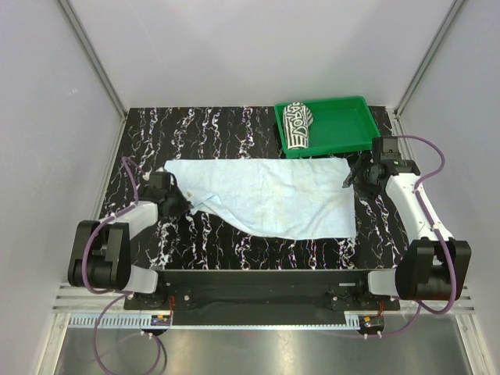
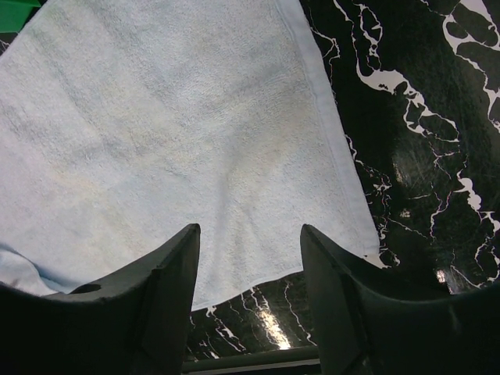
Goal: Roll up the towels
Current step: Flatten the towel
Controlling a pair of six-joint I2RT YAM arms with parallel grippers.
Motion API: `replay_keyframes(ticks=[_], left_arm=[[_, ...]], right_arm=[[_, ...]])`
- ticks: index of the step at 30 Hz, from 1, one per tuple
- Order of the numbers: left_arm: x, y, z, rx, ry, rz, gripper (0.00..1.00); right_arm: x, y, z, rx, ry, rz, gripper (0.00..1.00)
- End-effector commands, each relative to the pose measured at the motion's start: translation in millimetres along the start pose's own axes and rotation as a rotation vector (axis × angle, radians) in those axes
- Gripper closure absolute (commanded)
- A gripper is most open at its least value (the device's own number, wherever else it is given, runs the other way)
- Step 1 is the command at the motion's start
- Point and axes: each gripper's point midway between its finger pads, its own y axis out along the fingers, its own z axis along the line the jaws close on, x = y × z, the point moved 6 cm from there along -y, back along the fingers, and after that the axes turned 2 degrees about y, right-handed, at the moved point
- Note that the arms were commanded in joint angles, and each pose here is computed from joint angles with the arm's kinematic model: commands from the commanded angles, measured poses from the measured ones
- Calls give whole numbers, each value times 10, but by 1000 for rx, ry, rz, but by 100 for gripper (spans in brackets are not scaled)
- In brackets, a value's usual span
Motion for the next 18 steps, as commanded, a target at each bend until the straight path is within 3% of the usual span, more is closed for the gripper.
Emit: replay_keyframes(ticks=[1, 3, 6, 12, 18], left_arm=[[24, -184, -39, -3, 8, -20, 100], [83, -399, -137, -57, 10, -69, 100], [103, -722, -219, -93, 29, -88, 91], [-156, -1036, -122, -86, 43, 5, 82], [-369, -1075, -143, -178, 14, 92, 80]], right_arm=[[5, -24, -21, -7, -21, -22, 39], [-15, -22, -33, -9, -22, -16, 39], [-88, -6, -44, 4, -14, 11, 36], [-398, 30, -131, 11, 90, 101, 21], [-661, 61, -130, 96, 153, 184, 18]])
